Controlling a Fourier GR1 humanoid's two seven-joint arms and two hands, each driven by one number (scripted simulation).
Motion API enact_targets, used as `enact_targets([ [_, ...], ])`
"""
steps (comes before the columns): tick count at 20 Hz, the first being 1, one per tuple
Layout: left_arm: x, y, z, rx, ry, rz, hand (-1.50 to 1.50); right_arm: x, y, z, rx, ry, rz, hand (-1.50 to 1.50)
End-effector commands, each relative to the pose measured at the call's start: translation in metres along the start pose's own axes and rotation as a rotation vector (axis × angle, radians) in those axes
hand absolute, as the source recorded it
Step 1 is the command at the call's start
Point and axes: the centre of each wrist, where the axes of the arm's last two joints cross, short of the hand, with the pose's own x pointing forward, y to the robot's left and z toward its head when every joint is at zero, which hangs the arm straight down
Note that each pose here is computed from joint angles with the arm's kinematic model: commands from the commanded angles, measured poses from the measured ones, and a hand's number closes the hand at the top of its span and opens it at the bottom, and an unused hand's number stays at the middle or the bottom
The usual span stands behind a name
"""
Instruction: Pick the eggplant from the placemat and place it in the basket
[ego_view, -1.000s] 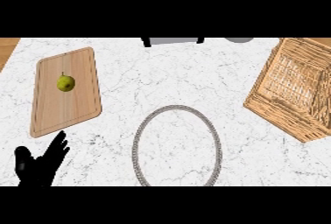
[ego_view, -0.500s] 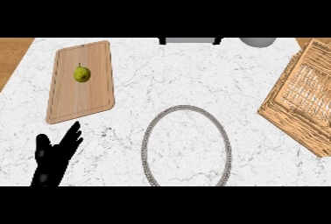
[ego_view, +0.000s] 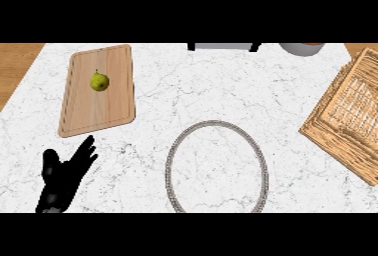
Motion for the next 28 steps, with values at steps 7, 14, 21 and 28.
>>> enact_targets([
  [7, -0.014, -0.018, -0.001, -0.007, 0.056, -0.003, 0.00, -0.061, 0.013, -0.008, 0.021, 0.033, -0.192, 1.50],
  [14, -0.006, -0.004, -0.008, 0.007, 0.066, 0.014, 0.00, -0.081, 0.031, -0.022, -0.132, 0.144, 0.043, 1.50],
  [21, -0.017, -0.005, -0.006, 0.005, 0.052, -0.020, 0.00, -0.099, 0.035, -0.020, -0.032, 0.059, 0.171, -1.50],
  [28, -0.012, 0.009, -0.003, -0.014, 0.058, 0.005, 0.00, -0.078, -0.009, -0.011, -0.124, 0.019, 0.066, -1.50],
])
